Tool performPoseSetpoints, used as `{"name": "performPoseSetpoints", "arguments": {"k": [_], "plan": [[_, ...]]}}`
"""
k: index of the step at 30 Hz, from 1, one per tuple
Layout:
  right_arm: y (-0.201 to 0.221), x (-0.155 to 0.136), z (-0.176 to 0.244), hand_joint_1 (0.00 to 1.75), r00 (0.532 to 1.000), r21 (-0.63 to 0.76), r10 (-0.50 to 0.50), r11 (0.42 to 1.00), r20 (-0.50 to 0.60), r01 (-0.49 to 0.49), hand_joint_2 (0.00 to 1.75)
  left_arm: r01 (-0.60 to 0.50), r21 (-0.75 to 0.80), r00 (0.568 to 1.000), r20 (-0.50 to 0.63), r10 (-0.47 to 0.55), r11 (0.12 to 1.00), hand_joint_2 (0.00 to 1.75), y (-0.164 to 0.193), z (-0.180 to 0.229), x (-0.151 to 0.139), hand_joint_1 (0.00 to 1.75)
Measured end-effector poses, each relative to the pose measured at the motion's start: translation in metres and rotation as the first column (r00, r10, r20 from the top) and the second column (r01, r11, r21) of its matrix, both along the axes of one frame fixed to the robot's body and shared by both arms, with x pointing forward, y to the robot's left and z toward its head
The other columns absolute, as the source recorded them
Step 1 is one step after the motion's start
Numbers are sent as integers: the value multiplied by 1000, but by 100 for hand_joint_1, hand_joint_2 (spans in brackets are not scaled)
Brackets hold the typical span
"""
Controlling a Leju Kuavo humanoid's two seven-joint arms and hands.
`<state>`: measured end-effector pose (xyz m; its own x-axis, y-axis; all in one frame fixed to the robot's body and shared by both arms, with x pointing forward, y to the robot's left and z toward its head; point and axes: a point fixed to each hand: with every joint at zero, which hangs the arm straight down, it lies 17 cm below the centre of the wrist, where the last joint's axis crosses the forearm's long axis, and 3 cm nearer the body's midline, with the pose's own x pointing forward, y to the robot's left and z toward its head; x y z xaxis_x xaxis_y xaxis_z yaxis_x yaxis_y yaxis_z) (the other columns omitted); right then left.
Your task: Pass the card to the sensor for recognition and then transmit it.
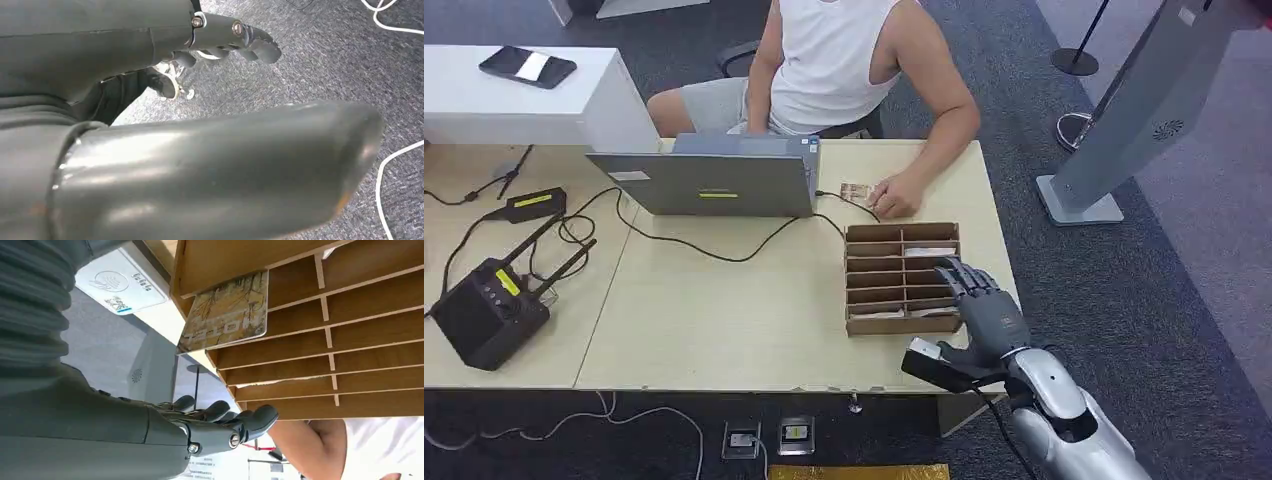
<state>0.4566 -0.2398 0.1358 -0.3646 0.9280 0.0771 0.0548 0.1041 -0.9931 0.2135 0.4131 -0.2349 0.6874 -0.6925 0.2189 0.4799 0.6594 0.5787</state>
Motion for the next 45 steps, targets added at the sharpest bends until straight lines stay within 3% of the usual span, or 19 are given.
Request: {"name": "performPoseSetpoints", "arguments": {"k": [1, 3, 4, 5, 9, 31, 43, 45], "plan": [[0, 0, 0, 0, 1000, 0, 0, 1000, 0, 0, 175, 0, 0, 1000, 0, 0, 1000, 0, 0, 0, 0, 0], [0, 0, 0, 147, 1000, 0, 0, 1000, -1, 0, 175, 0, 0, 1000, 0, 0, 1000, 0, 0, 0, 0, 0], [0, 0, -1, 147, 1000, 0, -1, 1000, -1, 1, 175, 0, 0, 1000, 0, 0, 1000, 0, 0, 0, 0, 0], [0, 0, -4, 175, 1000, -1, 1, 1000, -13, -1, 175, 0, -1, 1000, -1, 0, 1000, 0, 0, 0, 0, 0], [14, 0, -15, 175, 996, 2, 34, 999, -78, -34, 175, 15, -9, 1000, -8, -15, 1000, 0, -2, 0, 2, 0], [15, 6, -12, 175, 998, 24, 35, 999, -56, -33, 175, 20, -2, 1000, -2, -20, 1000, 0, -2, 2, 8, 0], [-1, 41, 55, 175, 994, 18, 25, 999, 102, -26, 175, 38, 4, 999, 7, -38, 999, 0, -3, 5, 16, 0], [-7, 53, 84, 175, 986, 12, 25, 1000, 166, -28, 175, 46, 7, 999, 10, -46, 999, 0, -3, 6, 18, 0]]}}
